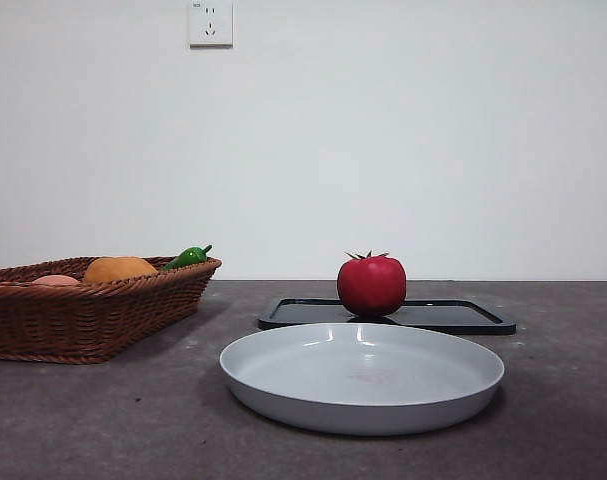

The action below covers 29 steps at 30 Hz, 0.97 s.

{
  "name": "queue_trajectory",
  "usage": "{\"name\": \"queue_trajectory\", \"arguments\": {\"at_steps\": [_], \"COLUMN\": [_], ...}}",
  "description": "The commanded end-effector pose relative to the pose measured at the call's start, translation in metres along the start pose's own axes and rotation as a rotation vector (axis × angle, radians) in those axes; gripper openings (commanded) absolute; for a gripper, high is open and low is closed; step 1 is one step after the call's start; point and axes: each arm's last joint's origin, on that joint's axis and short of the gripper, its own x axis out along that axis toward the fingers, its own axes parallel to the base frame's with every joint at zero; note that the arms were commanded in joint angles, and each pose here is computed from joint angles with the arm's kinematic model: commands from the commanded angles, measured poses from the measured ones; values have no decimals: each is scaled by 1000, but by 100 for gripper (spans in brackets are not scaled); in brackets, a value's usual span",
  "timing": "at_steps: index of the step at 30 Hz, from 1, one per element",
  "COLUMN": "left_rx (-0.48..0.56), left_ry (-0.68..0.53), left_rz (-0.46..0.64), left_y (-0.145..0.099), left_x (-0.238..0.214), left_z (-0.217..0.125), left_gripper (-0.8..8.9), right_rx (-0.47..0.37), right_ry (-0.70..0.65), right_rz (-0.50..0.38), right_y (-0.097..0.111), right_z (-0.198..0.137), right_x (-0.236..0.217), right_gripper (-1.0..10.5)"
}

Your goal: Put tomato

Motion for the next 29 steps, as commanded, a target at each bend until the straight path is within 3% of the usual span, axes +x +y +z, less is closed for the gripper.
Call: {"name": "queue_trajectory", "arguments": {"at_steps": [1,14,19,29], "left_rx": [-12,-12,-12,-12], "left_ry": [28,28,28,28], "left_rz": [4,4,4,4], "left_y": [0,0,0,0], "left_x": [2,2,2,2], "left_z": [-7,-7,-7,-7], "left_gripper": [8,8,8,8], "right_rx": [-4,61,73,79], "right_ry": [-2,114,185,167], "right_rz": [-28,-75,-81,-80], "right_y": [-1,-2,-2,-2], "right_z": [-13,-61,-68,-66], "right_x": [1,4,3,4], "right_gripper": [6,6,6,6]}}
